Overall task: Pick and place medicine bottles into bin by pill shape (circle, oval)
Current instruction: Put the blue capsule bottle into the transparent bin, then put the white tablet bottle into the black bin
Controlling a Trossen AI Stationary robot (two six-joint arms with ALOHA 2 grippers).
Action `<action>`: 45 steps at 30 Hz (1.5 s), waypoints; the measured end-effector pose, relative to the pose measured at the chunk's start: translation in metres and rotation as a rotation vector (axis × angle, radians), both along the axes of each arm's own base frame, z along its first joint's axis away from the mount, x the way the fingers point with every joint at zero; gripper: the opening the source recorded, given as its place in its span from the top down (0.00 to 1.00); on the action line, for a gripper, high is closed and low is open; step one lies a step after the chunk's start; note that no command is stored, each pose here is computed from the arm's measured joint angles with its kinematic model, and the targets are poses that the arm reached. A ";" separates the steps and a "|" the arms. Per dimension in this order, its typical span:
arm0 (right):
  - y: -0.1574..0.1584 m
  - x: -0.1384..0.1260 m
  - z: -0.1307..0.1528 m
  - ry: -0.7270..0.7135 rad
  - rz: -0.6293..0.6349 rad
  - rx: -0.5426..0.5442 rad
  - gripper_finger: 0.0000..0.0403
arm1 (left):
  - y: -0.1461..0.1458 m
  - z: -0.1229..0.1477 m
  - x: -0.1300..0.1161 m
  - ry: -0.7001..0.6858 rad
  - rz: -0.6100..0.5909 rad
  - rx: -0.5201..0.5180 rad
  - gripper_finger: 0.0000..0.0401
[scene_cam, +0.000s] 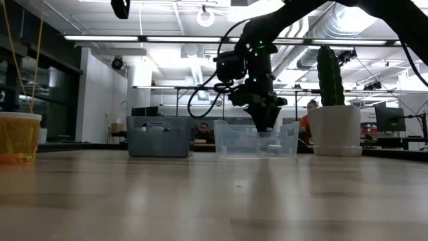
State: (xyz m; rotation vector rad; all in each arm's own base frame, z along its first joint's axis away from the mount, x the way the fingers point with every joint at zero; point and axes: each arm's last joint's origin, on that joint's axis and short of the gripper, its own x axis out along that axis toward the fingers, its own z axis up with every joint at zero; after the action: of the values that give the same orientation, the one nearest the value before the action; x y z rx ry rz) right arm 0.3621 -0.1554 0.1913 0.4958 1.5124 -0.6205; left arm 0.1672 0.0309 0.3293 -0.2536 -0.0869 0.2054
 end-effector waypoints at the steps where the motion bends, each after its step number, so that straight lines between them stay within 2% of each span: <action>1: 0.000 0.000 0.000 0.000 0.004 -0.003 0.72 | 0.000 0.000 0.000 0.000 0.000 0.000 1.00; 4: -0.001 0.001 0.000 -0.009 0.007 -0.027 0.67 | 0.000 0.000 0.000 0.000 -0.011 0.001 1.00; 12: -0.003 0.004 0.004 -0.051 0.033 -0.048 0.46 | -0.002 0.000 0.000 0.001 -0.057 0.003 1.00; 17: 0.007 0.000 0.042 -0.148 0.096 -0.146 0.44 | -0.002 0.000 0.000 0.003 -0.056 0.014 1.00; 22: 0.041 -0.013 0.082 -0.443 0.201 -0.219 0.45 | -0.002 0.000 0.000 0.006 -0.056 0.029 1.00; 30: 0.119 -0.068 0.100 -1.040 0.241 -0.214 0.45 | -0.001 0.000 0.000 0.008 -0.048 0.035 1.00; 34: 0.146 -0.090 0.110 -1.321 0.300 -0.288 0.45 | -0.001 0.000 0.000 0.017 -0.040 0.077 1.00; 36: 0.154 -0.098 0.112 -1.397 0.330 -0.374 0.45 | -0.001 0.000 0.000 0.019 -0.037 0.087 1.00; 39: 0.160 -0.105 0.110 -1.438 0.388 -0.475 0.45 | -0.001 0.000 0.000 0.019 -0.037 0.087 1.00; 45: 0.162 -0.108 0.109 -1.445 0.396 -0.478 0.45 | -0.001 0.000 0.000 0.019 -0.037 0.087 1.00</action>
State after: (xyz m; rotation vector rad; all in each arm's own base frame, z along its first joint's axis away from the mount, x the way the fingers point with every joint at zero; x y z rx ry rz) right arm 0.2545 0.0067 0.3002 0.1454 0.0491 -0.1556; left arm 0.1676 0.0298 0.3291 -0.1662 -0.0719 0.1670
